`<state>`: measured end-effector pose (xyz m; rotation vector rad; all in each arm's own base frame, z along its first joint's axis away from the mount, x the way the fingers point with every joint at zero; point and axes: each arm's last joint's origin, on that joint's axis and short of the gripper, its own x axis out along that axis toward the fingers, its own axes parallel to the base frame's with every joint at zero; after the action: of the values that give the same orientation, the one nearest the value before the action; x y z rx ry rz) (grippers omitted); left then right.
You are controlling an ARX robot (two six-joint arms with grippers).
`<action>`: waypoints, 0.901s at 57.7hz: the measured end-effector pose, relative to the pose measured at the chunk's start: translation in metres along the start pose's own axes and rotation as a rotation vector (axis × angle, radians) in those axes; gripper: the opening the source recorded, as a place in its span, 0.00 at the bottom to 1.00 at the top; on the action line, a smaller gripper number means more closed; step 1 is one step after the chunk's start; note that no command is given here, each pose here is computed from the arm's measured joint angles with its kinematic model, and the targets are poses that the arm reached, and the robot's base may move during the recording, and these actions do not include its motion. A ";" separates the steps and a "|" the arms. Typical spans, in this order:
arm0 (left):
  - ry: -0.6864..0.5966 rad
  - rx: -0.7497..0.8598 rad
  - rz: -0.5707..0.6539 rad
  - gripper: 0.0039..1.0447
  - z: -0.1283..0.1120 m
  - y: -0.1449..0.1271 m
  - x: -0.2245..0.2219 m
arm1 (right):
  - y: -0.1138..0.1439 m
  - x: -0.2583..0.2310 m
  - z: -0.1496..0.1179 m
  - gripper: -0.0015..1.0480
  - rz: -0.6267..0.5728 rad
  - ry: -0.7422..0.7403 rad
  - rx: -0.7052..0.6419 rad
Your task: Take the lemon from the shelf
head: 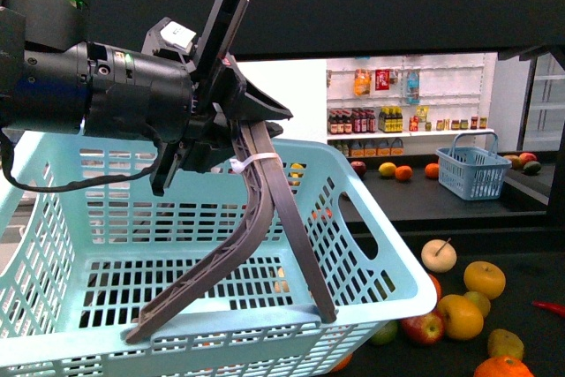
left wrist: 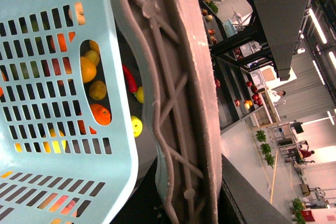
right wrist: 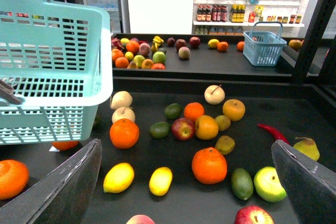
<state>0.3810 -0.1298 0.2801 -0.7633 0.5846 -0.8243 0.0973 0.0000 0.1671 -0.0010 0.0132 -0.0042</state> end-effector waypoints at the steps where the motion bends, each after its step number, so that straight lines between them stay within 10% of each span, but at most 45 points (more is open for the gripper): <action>1: 0.001 -0.001 0.003 0.13 0.000 0.001 0.001 | 0.000 0.000 -0.001 0.93 -0.009 0.023 0.009; 24: -0.004 -0.004 0.020 0.13 -0.001 0.005 0.003 | -0.043 0.132 -0.017 0.93 -0.022 0.641 0.275; 52: -0.004 0.001 0.021 0.13 -0.001 0.005 0.004 | -0.019 0.292 -0.150 0.93 0.043 0.976 0.086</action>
<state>0.3849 -0.1307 0.2751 -0.7570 0.5877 -0.8037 0.3868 -0.0207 0.0130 0.0877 0.9892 0.0378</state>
